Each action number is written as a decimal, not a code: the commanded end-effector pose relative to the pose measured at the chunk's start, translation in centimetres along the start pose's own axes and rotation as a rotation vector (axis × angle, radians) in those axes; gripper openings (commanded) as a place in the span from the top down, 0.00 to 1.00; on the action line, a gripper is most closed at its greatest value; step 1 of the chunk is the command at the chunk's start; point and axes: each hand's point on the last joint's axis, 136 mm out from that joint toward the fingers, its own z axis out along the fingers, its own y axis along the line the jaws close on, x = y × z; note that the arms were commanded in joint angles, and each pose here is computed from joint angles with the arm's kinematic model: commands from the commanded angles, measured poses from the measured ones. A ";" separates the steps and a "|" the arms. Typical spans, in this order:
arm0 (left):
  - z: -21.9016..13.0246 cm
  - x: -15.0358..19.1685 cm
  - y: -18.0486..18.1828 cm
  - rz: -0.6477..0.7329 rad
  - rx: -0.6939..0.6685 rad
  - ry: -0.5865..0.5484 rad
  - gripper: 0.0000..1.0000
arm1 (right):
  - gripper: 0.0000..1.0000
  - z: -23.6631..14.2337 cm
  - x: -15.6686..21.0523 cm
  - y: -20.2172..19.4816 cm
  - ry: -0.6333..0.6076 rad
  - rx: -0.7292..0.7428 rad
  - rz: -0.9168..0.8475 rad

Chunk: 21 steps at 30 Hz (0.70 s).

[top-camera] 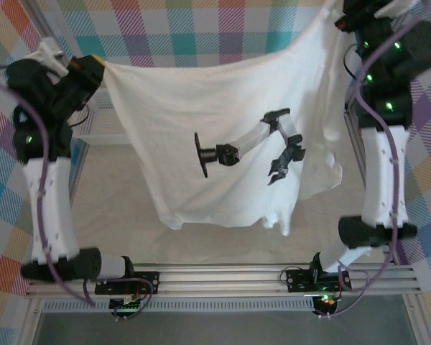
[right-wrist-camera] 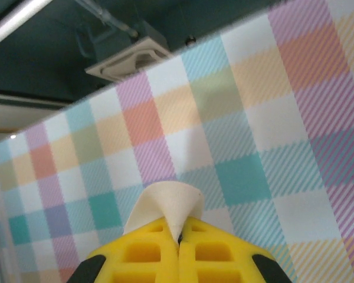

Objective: Fold the inside-out t-shirt

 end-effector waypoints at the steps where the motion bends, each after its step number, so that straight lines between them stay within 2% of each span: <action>1: -0.3 -2.6 -4.1 0.053 0.132 -0.042 1.00 | 1.00 0.7 -2.1 0.5 -0.049 -0.010 -0.019; 4: -1.7 -3.4 -6.2 0.095 0.176 -0.068 1.00 | 1.00 0.1 -4.2 1.9 -0.109 -0.059 -0.017; 7: -3.9 -2.5 -7.9 0.133 0.233 -0.066 1.00 | 1.00 -0.8 -4.7 3.2 -0.084 -0.108 0.003; 9: -5.2 -0.4 -8.7 0.179 0.291 -0.024 1.00 | 1.00 -1.5 -4.1 4.2 -0.038 -0.153 0.025; 12: -5.9 4.7 -7.1 0.240 0.290 0.073 1.00 | 1.00 -3.1 -1.6 5.8 0.064 -0.255 0.050; 14: -5.6 8.6 -4.1 0.239 0.231 0.151 1.00 | 1.00 -4.5 1.8 5.9 0.142 -0.301 0.083; 16: -5.3 13.2 -0.4 0.217 0.161 0.221 1.00 | 1.00 -6.5 6.8 4.4 0.211 -0.282 0.141; 21: -5.4 24.9 10.1 0.131 -0.104 0.385 1.00 | 1.00 -15.7 21.0 -1.9 0.430 -0.033 0.228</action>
